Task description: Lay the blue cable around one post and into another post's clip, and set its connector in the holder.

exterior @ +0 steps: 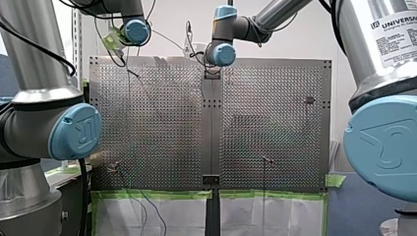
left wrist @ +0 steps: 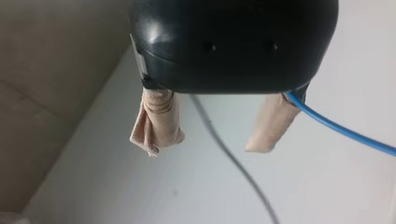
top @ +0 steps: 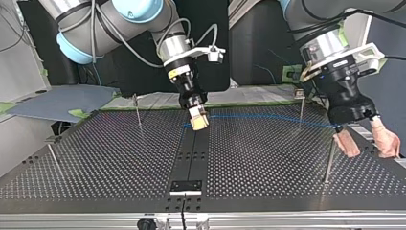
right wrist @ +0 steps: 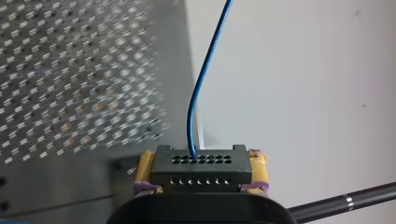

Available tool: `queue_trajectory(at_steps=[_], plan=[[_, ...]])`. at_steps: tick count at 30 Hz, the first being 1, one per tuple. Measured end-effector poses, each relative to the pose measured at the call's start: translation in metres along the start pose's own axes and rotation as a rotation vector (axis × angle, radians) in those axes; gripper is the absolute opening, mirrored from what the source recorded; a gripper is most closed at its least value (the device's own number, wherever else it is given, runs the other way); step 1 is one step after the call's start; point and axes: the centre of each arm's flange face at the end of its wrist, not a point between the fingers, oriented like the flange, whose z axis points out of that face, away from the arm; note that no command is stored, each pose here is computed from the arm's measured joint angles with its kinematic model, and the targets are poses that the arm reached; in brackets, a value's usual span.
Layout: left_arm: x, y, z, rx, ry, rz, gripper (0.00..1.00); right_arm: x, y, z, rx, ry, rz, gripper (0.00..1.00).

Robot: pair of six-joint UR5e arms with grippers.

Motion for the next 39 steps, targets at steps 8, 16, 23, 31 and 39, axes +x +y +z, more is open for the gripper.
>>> queue_trajectory(at_steps=[8, 16, 23, 31, 39], plan=[[-0.001, 0.006, 0.031, -0.002, 0.023, 0.035, 1.0, 0.017, -0.012, 0.013, 0.017, 0.049, 0.008, 0.0], [0.011, 0.025, 0.068, -0.021, 0.084, 0.087, 1.0, 0.005, -0.03, 0.027, 0.04, 0.034, -0.002, 0.0], [0.034, 0.057, 0.089, -0.06, 0.172, 0.126, 1.0, -0.004, -0.039, 0.036, 0.048, 0.034, 0.002, 0.0], [0.051, 0.099, 0.103, -0.136, 0.26, 0.175, 1.0, -0.014, -0.039, 0.043, 0.04, 0.032, 0.01, 0.0], [0.057, 0.131, 0.116, -0.176, 0.297, 0.22, 1.0, -0.021, -0.034, 0.046, 0.027, 0.028, 0.008, 0.0]])
